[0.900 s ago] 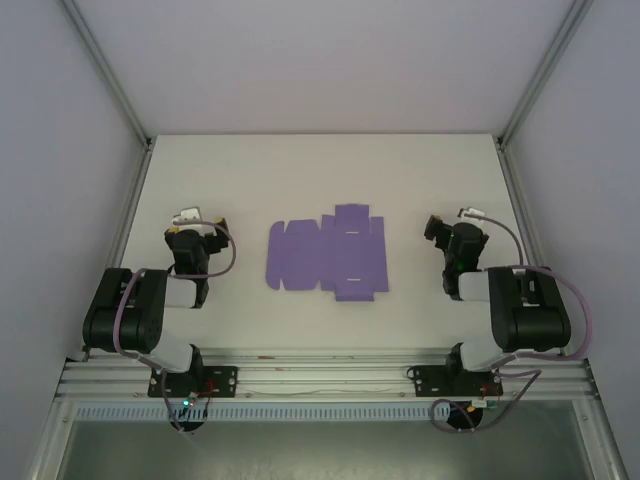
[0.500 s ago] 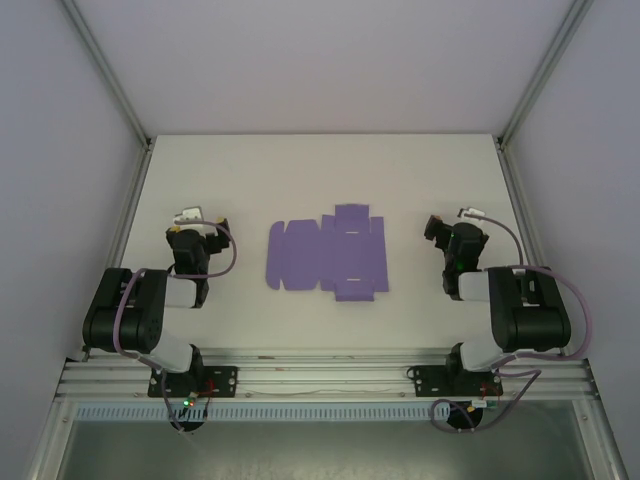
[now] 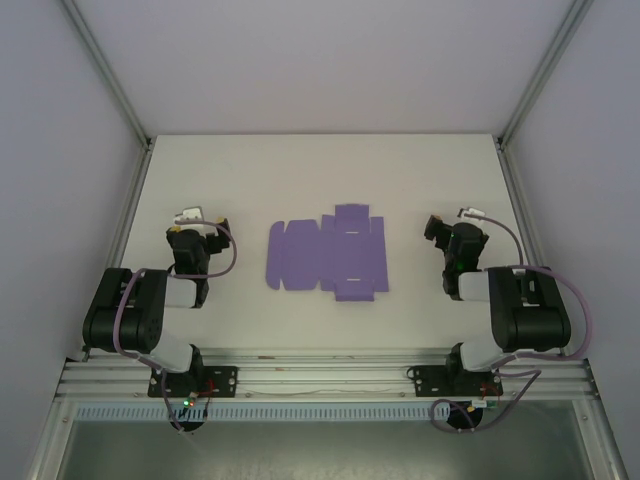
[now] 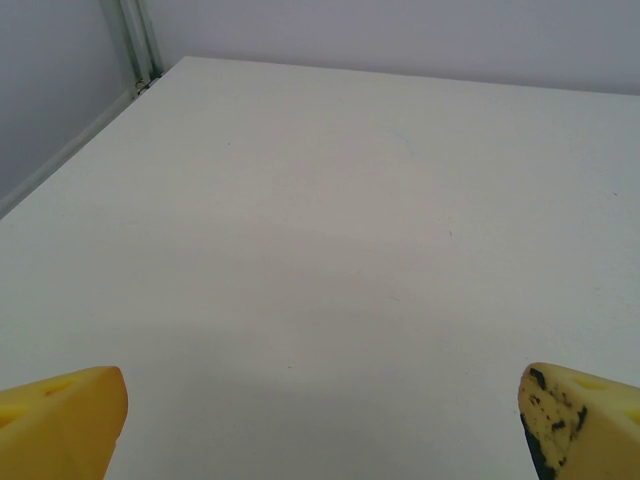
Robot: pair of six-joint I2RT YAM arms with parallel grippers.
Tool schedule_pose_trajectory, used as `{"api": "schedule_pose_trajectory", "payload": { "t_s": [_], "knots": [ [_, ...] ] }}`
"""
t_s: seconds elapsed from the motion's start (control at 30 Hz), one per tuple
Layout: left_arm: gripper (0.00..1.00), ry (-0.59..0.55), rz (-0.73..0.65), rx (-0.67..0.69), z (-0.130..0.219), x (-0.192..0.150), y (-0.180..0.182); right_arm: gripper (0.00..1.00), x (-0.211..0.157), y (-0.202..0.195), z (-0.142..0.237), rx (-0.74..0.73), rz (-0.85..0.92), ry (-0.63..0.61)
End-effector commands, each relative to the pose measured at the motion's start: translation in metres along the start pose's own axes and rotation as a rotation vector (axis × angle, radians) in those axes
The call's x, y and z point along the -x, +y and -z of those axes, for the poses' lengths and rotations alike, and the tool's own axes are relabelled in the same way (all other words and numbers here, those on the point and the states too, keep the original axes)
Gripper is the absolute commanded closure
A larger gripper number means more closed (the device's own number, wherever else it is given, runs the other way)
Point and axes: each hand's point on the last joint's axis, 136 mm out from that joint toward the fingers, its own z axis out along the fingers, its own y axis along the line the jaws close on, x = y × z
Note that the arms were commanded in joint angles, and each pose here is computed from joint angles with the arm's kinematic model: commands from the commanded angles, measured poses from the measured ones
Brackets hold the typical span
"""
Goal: Assemble paper box
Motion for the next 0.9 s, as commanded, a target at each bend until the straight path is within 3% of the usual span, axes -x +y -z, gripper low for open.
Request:
{"api": "schedule_pose_trajectory", "payload": {
  "t_s": [0.0, 0.23, 0.47, 0.67, 0.87],
  "knots": [
    [0.0, -0.036, -0.01, -0.017, -0.002, 0.014, -0.006, 0.0, 0.02, -0.001, 0.001, -0.01, -0.03, -0.054],
    [0.0, 0.053, 0.042, 0.037, 0.005, 0.046, 0.0, 0.0, 0.055, 0.001, 0.021, -0.044, -0.065, 0.001],
    [0.0, 0.185, 0.239, -0.111, 0.016, 0.065, -0.039, 0.0, 0.081, 0.047, 0.05, 0.085, -0.169, 0.09],
    [0.0, 0.36, 0.366, -0.322, 0.031, 0.049, -0.098, 0.23, 0.039, 0.145, 0.068, 0.333, -0.143, 0.396],
    [0.0, 0.593, 0.386, -0.394, 0.043, 0.005, -0.13, 0.57, -0.036, 0.193, 0.072, 0.325, -0.04, 0.714]
  ]
}}
